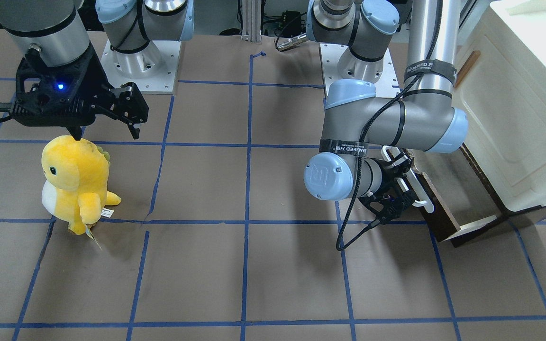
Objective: Pull drawer sideways
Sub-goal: 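Keep pulling the drawer outward with the left gripper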
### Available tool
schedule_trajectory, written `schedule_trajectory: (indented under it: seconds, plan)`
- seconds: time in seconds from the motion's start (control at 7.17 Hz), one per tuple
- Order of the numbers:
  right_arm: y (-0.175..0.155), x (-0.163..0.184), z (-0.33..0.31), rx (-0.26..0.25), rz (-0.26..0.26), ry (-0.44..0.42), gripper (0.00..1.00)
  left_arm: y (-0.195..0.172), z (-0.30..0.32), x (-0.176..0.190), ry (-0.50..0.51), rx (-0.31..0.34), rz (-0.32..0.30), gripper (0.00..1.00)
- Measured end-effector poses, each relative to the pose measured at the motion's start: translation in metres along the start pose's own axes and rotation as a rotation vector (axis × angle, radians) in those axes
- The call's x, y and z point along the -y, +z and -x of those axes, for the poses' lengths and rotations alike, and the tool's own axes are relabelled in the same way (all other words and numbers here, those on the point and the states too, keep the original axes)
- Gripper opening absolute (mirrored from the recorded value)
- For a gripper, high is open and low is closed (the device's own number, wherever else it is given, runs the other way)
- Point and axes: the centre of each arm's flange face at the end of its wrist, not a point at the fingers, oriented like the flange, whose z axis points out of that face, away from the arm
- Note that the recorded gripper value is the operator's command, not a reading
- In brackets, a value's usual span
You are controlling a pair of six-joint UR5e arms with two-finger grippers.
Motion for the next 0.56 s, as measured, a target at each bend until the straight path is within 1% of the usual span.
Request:
schedule_trajectory:
  seconds: [0.56]
  plan:
    - [0.0000,0.0000,0.0000,0.000,0.000,-0.001,1.00,-0.0096,-0.0044,-0.0041,0.011,-0.004,-0.006,0.00]
